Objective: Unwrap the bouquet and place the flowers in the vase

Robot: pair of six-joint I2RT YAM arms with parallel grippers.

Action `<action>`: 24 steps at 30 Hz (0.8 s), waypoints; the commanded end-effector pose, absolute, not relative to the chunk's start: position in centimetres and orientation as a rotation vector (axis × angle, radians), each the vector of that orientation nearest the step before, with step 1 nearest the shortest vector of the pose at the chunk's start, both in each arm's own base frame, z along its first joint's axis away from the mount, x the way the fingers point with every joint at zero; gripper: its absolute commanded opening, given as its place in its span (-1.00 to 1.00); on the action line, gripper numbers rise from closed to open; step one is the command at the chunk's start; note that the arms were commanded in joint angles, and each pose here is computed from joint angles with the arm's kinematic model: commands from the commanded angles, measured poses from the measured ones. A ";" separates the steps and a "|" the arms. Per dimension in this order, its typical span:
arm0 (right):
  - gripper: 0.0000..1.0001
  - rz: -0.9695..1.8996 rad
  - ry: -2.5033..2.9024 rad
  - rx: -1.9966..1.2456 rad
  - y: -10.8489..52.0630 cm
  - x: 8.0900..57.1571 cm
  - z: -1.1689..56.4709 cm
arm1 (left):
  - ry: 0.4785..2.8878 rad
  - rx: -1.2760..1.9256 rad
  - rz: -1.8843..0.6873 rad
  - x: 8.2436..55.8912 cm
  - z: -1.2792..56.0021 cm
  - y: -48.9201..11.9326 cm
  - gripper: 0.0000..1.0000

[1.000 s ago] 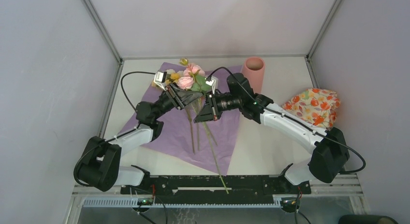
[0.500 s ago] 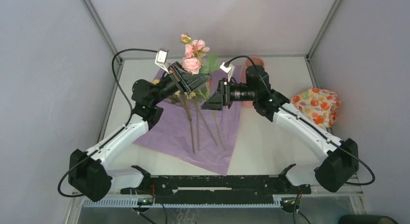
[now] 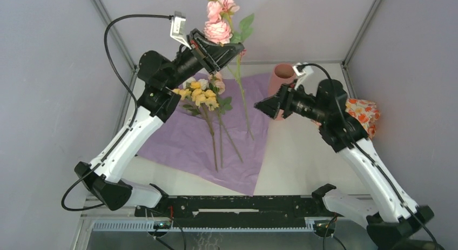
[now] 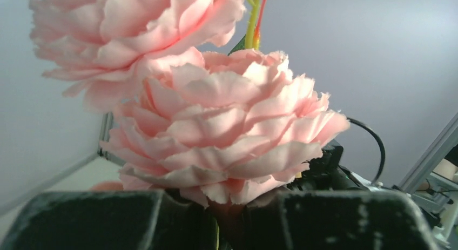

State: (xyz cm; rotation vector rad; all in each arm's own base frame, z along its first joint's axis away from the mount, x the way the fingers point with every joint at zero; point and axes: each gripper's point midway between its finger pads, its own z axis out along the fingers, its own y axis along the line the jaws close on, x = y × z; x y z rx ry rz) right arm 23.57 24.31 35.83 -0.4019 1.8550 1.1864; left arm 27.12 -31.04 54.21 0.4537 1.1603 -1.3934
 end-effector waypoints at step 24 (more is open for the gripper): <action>0.68 0.596 1.625 0.029 10.2 20.7 38.7 | 0.473 0.554 -1.281 21.2 74.2 -29.3 -0.55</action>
